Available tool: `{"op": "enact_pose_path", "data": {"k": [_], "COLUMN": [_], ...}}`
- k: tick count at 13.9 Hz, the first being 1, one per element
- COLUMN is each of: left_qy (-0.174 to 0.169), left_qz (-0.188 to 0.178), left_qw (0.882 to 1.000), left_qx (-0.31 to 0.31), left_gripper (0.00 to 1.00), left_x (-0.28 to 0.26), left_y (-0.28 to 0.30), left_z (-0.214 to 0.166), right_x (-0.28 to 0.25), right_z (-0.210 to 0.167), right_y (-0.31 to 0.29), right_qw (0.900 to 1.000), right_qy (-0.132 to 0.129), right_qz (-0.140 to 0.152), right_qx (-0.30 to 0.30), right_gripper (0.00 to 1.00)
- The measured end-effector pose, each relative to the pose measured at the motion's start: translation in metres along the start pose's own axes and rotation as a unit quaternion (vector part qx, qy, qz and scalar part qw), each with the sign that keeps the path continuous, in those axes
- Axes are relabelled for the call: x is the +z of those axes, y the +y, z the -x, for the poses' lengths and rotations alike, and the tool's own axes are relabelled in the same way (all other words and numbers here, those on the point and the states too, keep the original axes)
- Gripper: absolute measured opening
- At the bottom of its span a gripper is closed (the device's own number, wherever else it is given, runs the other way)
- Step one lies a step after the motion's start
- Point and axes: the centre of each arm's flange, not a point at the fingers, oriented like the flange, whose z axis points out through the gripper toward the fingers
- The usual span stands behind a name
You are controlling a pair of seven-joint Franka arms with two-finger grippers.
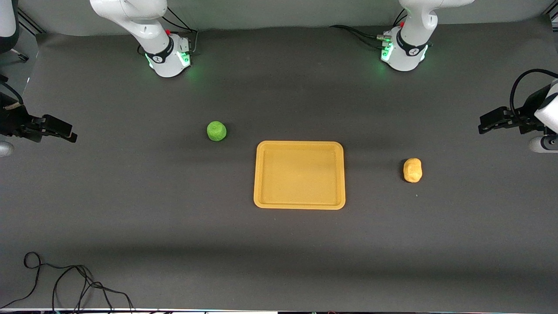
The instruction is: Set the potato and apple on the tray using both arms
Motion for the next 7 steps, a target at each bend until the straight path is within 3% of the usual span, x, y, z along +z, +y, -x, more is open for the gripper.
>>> {"op": "enact_pose_path", "data": {"k": [7], "left_qy": [0.006], "left_qz": [0.002], "left_qw": [1.000], "left_qx": [0.000], "left_gripper": [1.00], "left_x": [0.0070], "left_y": [0.0007], "left_z": [-0.0046], "right_x": [0.0023], "right_z": [0.0029], "right_y": [0.0001], "right_qw": [1.000], "right_qy": [-0.014], "right_qz": [0.000], "right_qx": [0.002], "right_gripper": [1.00]}}
